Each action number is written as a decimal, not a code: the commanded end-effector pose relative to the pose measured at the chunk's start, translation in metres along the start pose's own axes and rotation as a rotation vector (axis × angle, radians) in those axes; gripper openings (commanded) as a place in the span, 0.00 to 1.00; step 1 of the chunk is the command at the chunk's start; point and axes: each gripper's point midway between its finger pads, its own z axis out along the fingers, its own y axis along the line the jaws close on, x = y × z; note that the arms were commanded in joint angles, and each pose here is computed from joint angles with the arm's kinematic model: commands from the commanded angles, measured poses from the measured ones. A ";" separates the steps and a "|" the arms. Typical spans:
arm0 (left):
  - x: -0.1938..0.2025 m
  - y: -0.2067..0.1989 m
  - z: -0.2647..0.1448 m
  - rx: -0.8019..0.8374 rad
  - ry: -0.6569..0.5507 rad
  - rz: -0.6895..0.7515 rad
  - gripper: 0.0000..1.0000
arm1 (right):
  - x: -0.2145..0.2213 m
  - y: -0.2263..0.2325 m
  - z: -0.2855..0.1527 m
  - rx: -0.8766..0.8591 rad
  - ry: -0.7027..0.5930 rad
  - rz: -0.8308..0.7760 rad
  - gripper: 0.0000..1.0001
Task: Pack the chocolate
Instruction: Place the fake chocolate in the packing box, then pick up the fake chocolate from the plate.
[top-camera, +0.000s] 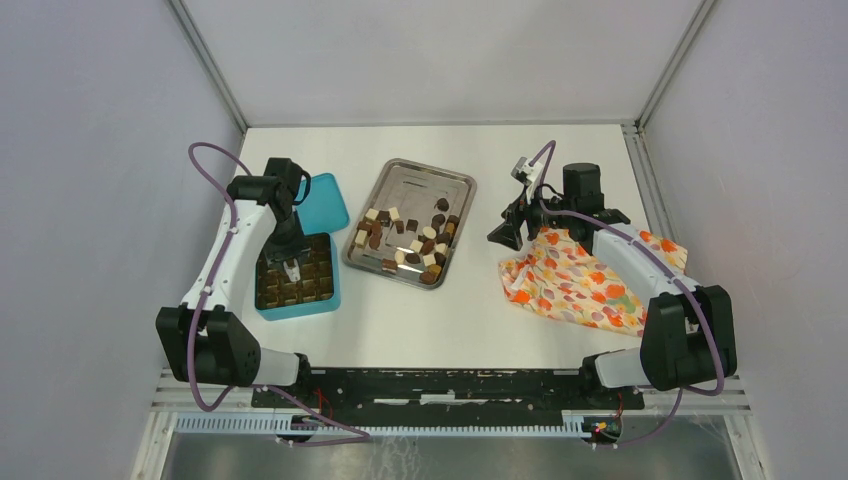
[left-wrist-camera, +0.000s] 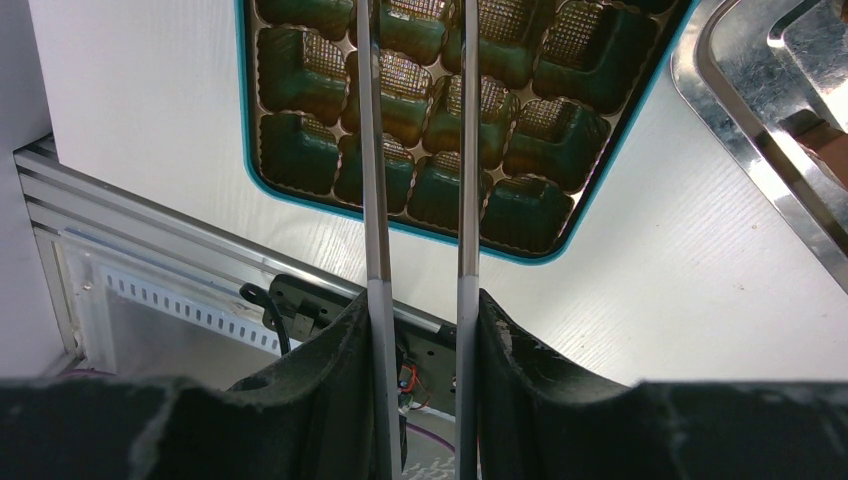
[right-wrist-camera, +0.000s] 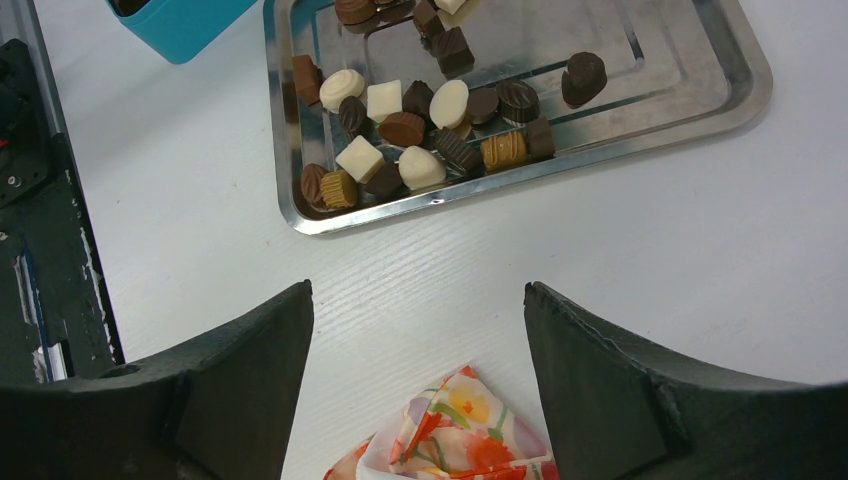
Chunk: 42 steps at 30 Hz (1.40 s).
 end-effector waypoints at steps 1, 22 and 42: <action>-0.008 0.002 -0.006 0.009 -0.043 0.014 0.42 | -0.010 0.002 -0.002 -0.016 -0.035 -0.029 0.82; -0.024 -0.016 -0.045 0.168 -0.135 -0.033 0.38 | -0.011 0.003 -0.001 -0.020 -0.035 -0.030 0.83; 0.018 -0.165 -0.078 0.583 -0.109 0.130 0.36 | -0.010 0.003 0.000 -0.024 -0.034 -0.025 0.83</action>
